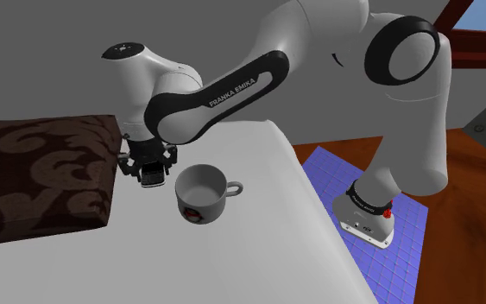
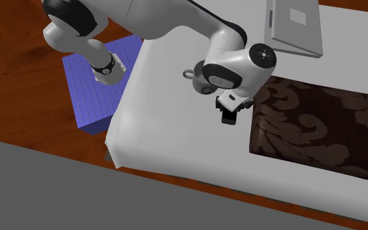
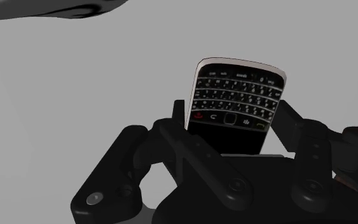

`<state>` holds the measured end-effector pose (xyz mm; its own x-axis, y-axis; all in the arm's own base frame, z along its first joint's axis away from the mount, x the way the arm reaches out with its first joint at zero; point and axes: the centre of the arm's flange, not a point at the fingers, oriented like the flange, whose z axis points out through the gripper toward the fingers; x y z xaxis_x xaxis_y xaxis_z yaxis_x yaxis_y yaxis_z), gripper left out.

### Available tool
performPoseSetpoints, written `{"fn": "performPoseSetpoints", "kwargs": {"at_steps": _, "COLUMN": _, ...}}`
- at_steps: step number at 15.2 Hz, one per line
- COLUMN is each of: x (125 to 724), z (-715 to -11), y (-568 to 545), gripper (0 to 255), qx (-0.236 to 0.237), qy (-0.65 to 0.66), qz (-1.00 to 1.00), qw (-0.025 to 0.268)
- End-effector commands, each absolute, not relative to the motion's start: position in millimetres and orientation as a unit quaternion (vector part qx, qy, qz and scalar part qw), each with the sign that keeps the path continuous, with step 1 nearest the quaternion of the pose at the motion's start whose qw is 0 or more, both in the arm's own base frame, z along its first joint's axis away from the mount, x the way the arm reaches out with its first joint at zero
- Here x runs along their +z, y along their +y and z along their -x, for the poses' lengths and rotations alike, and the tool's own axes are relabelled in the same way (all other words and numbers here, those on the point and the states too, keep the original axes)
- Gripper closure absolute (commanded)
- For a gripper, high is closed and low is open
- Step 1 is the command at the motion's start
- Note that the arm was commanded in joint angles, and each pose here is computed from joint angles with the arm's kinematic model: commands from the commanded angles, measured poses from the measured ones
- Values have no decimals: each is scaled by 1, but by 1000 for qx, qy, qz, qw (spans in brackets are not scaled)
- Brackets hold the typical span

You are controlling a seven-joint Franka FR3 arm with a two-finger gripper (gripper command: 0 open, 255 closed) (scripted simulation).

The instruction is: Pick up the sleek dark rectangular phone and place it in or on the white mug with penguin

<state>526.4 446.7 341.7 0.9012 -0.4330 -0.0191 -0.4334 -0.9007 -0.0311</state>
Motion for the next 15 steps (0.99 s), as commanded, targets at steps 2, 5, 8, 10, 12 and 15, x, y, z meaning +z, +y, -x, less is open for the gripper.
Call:
{"fn": "performPoseSetpoints", "kwargs": {"at_steps": 2, "x": 357, "z": -526, "y": 447, "gripper": 255, "qx": 6, "qy": 222, "qz": 975, "qw": 17}}
{"fn": "performPoseSetpoints", "kwargs": {"at_steps": 5, "x": 373, "z": -526, "y": 447, "gripper": 255, "qx": 6, "qy": 222, "qz": 975, "qw": 17}}
{"fn": "performPoseSetpoints", "kwargs": {"at_steps": 8, "x": 389, "z": -526, "y": 447, "gripper": 255, "qx": 6, "qy": 222, "qz": 975, "qw": 17}}
{"fn": "performPoseSetpoints", "kwargs": {"at_steps": 10, "x": 399, "z": -526, "y": 447, "gripper": 255, "qx": 6, "qy": 222, "qz": 975, "qw": 17}}
{"fn": "performPoseSetpoints", "kwargs": {"at_steps": 12, "x": 410, "z": -526, "y": 447, "gripper": 255, "qx": 6, "qy": 222, "qz": 975, "qw": 17}}
{"fn": "performPoseSetpoints", "kwargs": {"at_steps": 15, "x": 426, "z": -526, "y": 447, "gripper": 255, "qx": 6, "qy": 222, "qz": 975, "qw": 17}}
